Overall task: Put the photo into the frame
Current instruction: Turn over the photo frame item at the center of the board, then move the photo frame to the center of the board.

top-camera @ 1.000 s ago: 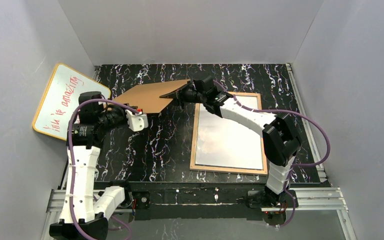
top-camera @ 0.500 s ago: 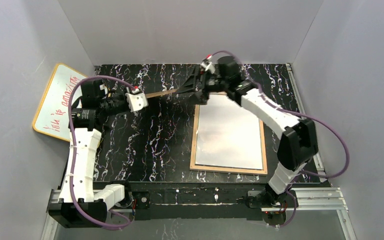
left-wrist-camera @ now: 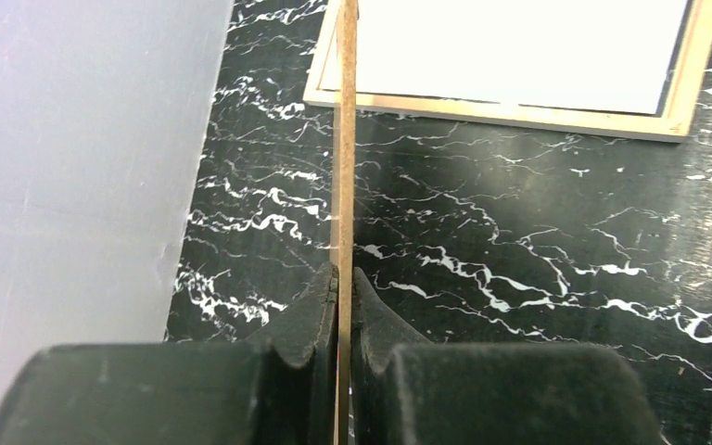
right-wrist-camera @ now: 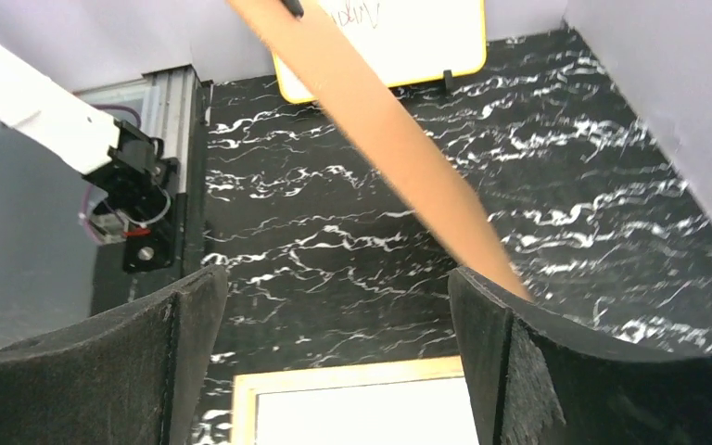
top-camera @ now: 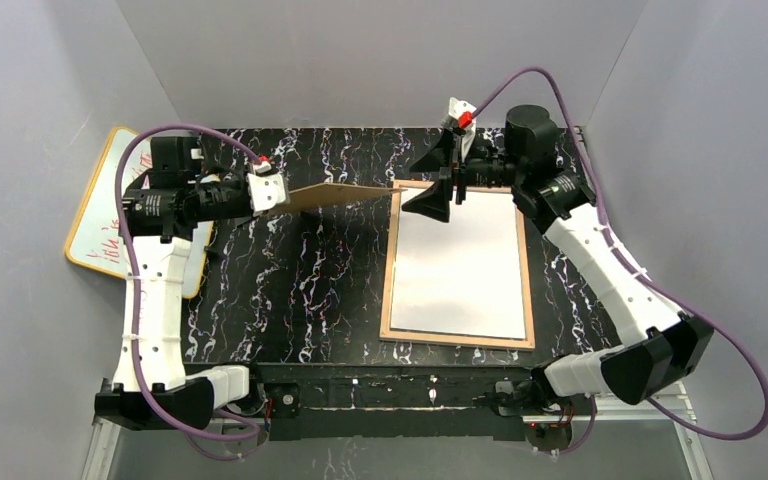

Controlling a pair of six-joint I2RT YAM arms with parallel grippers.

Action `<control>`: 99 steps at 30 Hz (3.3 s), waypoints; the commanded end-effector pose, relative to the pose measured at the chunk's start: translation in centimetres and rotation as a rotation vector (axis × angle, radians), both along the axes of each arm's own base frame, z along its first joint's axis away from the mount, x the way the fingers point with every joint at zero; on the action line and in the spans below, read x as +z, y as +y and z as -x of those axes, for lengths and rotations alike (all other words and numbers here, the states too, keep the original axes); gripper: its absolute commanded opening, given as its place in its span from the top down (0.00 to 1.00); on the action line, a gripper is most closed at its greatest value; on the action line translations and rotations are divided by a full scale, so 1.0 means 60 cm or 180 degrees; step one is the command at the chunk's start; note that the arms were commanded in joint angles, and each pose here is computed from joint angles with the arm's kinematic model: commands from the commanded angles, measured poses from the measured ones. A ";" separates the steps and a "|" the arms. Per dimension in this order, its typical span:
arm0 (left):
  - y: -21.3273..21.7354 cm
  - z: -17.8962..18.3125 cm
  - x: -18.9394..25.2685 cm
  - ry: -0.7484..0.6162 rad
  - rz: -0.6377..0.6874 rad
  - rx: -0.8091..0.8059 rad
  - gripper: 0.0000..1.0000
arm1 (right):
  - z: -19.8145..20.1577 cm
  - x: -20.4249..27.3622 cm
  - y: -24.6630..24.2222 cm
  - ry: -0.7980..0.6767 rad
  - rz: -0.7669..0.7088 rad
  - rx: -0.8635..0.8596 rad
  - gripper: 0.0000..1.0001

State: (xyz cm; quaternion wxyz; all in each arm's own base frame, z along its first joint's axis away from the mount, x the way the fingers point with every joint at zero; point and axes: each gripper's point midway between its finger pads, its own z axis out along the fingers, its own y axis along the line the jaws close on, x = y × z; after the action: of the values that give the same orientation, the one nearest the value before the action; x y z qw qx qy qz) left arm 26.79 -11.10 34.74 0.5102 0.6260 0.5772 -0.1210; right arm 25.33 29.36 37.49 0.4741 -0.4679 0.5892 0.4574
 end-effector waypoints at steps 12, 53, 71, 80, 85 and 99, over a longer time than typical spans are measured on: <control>-0.050 0.058 0.035 0.0189 0.0171 -0.0390 1.00 | 0.028 -0.030 0.101 -0.0671 -0.0045 0.0844 0.12; 0.028 -0.162 0.208 -0.0304 0.1644 0.2008 0.02 | -0.154 -0.012 0.012 0.1571 -0.0844 -0.1296 0.99; -0.150 -0.193 -0.234 0.2158 0.0822 0.1959 0.16 | -0.100 0.091 -0.245 0.2128 -0.0907 -0.3025 0.99; -0.266 -0.169 -0.372 0.2783 0.0371 0.1768 0.20 | -0.037 0.085 -0.295 0.2067 -0.0668 -0.3499 0.99; -0.290 -0.153 -0.434 0.2981 0.0238 0.1808 0.28 | -0.004 0.077 -0.305 0.2107 -0.0619 -0.3567 0.99; -0.319 -0.162 -0.497 0.3208 0.0220 0.1891 0.46 | 0.017 0.084 -0.317 0.2063 -0.0523 -0.3644 0.99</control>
State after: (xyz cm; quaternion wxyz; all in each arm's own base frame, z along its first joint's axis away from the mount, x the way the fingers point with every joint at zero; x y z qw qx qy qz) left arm 36.02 -29.39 4.10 0.1962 0.2870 0.8993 -0.2654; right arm 24.16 10.08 38.65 0.4175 0.1360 0.8575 0.2682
